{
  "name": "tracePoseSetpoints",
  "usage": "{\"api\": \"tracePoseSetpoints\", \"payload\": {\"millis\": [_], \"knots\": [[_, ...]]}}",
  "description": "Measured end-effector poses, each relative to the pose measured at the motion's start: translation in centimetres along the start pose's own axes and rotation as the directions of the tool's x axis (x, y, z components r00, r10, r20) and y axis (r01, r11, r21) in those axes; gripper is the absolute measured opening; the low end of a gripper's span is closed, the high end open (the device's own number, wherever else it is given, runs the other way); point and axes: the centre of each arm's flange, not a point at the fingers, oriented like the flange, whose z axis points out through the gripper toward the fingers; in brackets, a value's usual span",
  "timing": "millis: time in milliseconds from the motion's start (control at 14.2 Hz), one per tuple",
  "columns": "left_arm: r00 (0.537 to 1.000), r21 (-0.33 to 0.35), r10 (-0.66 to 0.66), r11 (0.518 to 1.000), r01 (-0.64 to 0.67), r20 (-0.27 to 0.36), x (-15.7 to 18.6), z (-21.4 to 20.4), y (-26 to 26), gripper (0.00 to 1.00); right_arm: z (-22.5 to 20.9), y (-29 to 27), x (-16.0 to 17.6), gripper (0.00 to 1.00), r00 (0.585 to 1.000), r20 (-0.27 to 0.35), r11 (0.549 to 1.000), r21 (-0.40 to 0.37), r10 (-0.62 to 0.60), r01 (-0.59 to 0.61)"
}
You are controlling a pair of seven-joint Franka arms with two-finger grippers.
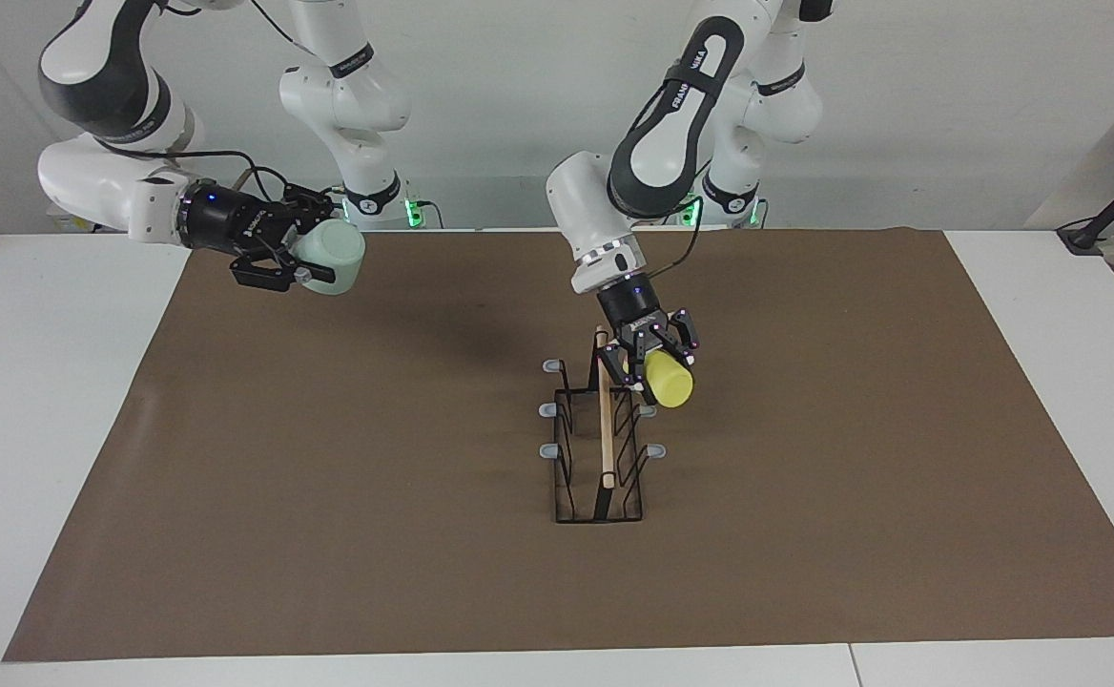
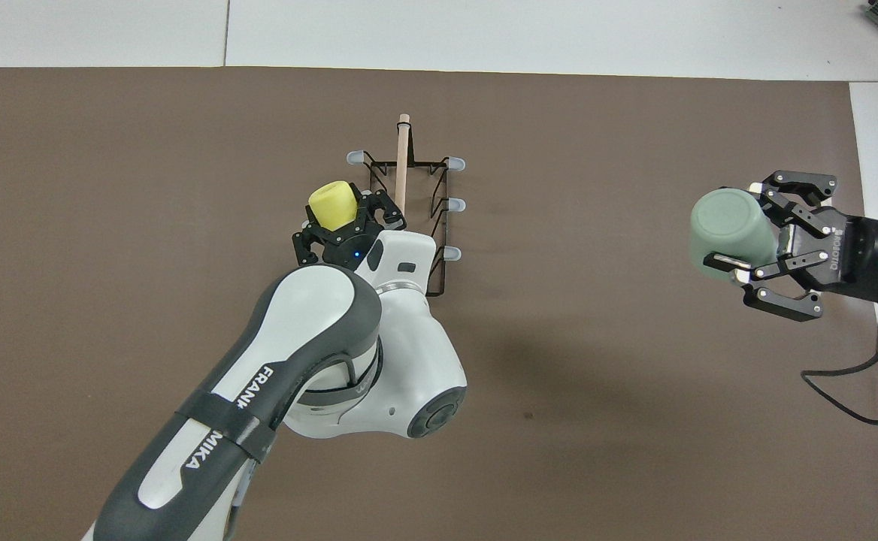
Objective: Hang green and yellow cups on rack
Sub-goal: 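Carry the yellow cup onto a rack peg while the right gripper carries the green cup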
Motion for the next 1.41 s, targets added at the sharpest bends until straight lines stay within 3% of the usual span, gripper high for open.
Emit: {"api": "tracePoseSetpoints", "payload": {"millis": [424, 636, 707, 848, 919, 1131, 1201, 1343, 1413], "knots": [[0.999, 0.06, -0.004, 0.998, 0.006, -0.032, -1.5, -1.0, -0.5, 0.67, 5.4, -2.4, -4.6, 0.7, 0.972, -0.226, 0.998, -0.046, -0.059, 0.049], [0.999, 0.065, -0.003, 0.998, 0.005, -0.036, -1.8, -1.4, -0.8, 0.67, 10.2, -3.1, -6.3, 0.7, 0.953, -0.286, 0.991, -0.114, -0.103, 0.073], [0.999, 0.069, -0.005, 0.998, 0.007, -0.039, -1.7, -1.4, -0.9, 0.72, 11.8, -3.4, -6.5, 0.7, 0.948, -0.297, 0.987, -0.139, -0.114, 0.075], [0.999, 0.069, -0.011, 0.998, 0.014, -0.044, -1.2, -1.7, -1.0, 0.97, 15.1, -4.4, -7.0, 0.7, 0.936, -0.328, 0.981, -0.18, -0.127, 0.07], [0.999, 0.068, -0.014, 0.998, 0.017, -0.047, -1.0, -1.8, -1.0, 1.0, 16.5, -4.8, -7.7, 0.7, 0.931, -0.341, 0.979, -0.191, -0.133, 0.07], [0.998, 0.063, -0.002, 0.998, 0.005, -0.055, 0.2, -2.3, -1.0, 1.0, 17.9, -4.8, -10.6, 0.7, 0.931, -0.325, 0.972, -0.216, -0.165, 0.096], [0.998, 0.061, 0.021, 0.998, -0.017, -0.058, 1.0, -2.5, -0.8, 1.0, 18.3, -4.8, -11.8, 0.7, 0.922, -0.347, 0.971, -0.219, -0.17, 0.096], [0.997, 0.072, 0.06, 0.996, -0.057, -0.044, 3.6, -2.4, -0.8, 1.0, 20.6, -5.3, -15.9, 0.7, 0.881, -0.447, 0.975, -0.212, -0.157, 0.066], [0.997, 0.077, 0.072, 0.995, -0.07, -0.019, 4.9, -2.2, -0.9, 1.0, 21.9, -5.9, -18.2, 0.7, 0.877, -0.46, 0.978, -0.204, -0.136, 0.045]]}}
